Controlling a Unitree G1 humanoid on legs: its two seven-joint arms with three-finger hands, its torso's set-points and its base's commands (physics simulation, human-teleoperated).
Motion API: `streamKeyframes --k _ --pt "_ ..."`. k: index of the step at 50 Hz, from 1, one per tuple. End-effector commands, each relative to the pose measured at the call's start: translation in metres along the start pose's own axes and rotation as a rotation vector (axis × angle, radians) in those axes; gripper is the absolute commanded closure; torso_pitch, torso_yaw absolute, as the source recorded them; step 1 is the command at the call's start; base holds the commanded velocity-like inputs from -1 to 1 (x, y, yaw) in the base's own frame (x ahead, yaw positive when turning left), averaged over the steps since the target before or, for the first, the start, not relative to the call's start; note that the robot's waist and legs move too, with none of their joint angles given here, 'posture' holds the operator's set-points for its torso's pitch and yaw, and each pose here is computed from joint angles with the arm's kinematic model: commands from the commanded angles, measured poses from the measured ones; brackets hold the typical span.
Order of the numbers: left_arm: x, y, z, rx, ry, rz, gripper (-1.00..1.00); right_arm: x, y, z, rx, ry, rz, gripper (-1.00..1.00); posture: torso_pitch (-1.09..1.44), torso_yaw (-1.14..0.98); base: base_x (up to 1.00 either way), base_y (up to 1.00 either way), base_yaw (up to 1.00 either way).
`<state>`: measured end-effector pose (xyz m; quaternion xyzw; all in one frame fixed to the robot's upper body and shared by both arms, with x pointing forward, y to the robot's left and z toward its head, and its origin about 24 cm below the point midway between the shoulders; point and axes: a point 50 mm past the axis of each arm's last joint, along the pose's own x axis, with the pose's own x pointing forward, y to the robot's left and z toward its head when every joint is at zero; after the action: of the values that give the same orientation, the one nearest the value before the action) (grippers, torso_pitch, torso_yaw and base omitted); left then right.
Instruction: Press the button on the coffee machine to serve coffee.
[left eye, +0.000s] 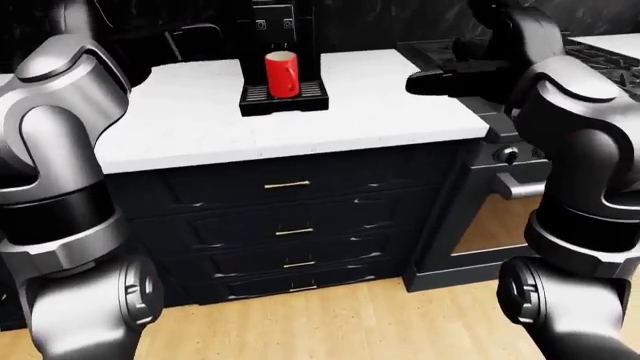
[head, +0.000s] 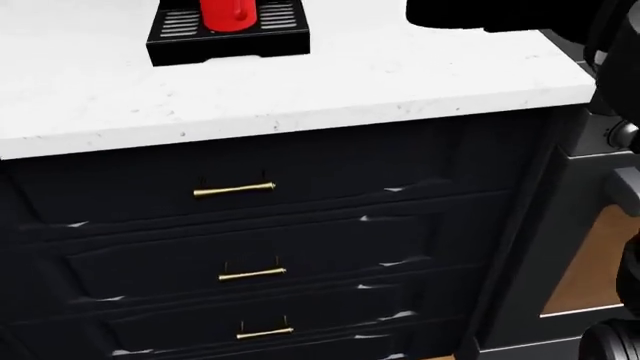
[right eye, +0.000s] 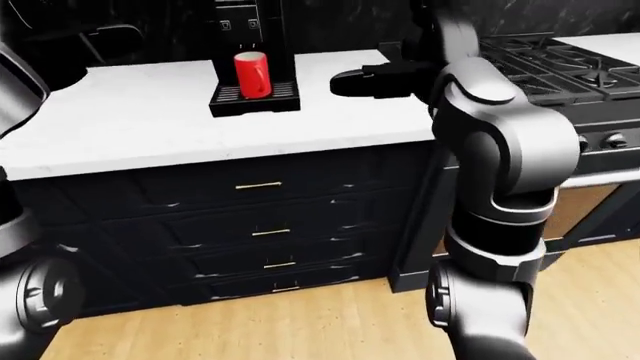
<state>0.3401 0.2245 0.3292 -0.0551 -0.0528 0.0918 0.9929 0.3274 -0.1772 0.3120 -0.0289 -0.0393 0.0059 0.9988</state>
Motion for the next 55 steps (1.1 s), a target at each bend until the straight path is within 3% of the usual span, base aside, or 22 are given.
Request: streamKeyframes --k 1,32,55 --pt "-0.0065 -0.0066 0.0226 -0.01 -0.1 -0.031 -1.0 -0.0073 -0.0071 0.0224 0.006 -0.112 -0.032 -1.0 0.0 0.0 0.27 0.0 0.0" --pt "-0.0078 -0.0084 0.0295 -0.019 -0.107 -0.032 -1.0 -0.0086 -0.0092 0.025 0.001 -0.112 -0.035 -1.0 0.0 0.0 0.27 0.0 0.0" --pt "-0.0094 -0.0072 0.027 -0.028 -0.102 -0.031 -1.0 -0.0094 -0.0061 0.018 -0.005 -0.099 -0.03 -1.0 0.0 0.0 0.01 0.05 0.0"
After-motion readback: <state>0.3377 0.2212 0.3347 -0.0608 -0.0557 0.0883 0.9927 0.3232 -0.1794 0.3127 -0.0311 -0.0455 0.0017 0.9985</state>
